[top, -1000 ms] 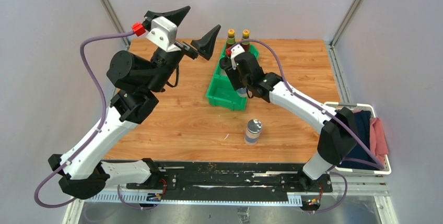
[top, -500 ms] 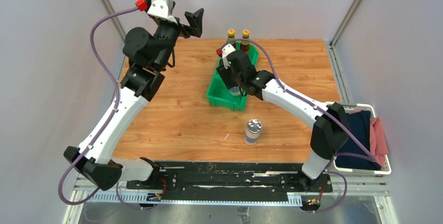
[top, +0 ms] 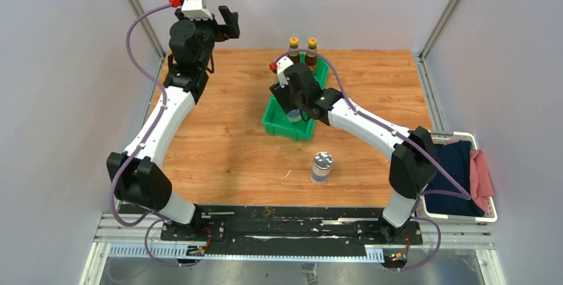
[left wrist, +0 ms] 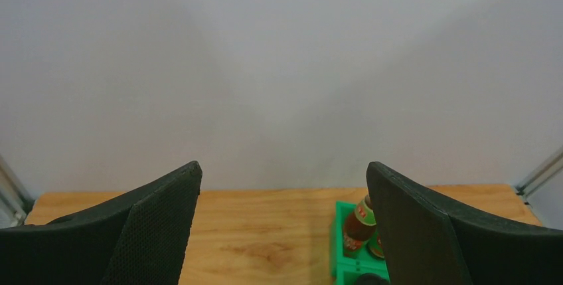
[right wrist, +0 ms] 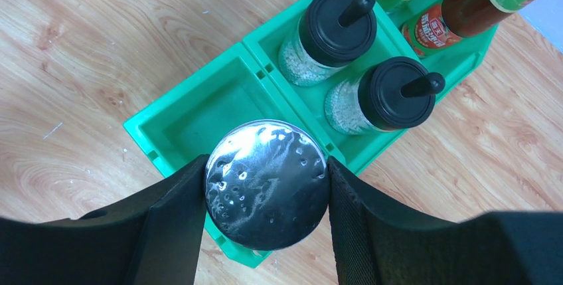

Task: Organize the condiment bottles
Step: Place the bottle in the storage box.

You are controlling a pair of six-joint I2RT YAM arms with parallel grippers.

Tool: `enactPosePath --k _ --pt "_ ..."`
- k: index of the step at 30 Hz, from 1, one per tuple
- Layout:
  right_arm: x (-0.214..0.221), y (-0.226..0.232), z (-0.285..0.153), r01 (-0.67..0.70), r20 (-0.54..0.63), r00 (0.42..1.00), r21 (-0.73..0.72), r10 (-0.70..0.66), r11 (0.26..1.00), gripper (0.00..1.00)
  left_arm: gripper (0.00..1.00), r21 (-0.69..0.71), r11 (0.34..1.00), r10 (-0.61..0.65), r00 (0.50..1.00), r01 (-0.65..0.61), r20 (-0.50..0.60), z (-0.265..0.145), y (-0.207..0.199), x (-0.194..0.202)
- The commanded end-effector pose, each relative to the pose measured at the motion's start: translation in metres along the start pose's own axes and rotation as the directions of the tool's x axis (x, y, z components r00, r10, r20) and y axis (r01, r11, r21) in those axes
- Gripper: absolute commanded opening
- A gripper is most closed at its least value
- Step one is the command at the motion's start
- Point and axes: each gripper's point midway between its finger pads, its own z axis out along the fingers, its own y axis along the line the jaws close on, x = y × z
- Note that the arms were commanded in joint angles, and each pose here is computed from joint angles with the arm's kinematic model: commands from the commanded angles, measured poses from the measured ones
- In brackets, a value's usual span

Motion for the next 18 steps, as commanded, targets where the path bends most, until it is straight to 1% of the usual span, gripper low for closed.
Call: enactPosePath --k 1,9,18 --pt "-0.04 0.008 -0.005 0.011 0.114 0.993 -0.03 -0.007 0.999 0.0 0.97 -0.03 0.999 -0.023 1.0 0.023 -0.009 0.011 0.016 0.028" --pt "-0.045 0.019 -0.004 0.02 0.135 0.991 -0.071 -0.01 0.997 0.0 0.97 -0.069 0.998 0.006 1.0 -0.007 -0.024 0.015 0.038 0.074" --pt "-0.048 0.027 -0.002 0.011 0.158 0.987 -0.098 0.004 0.995 0.0 0.97 -0.08 0.997 0.014 1.0 -0.015 -0.017 0.013 0.043 0.09"
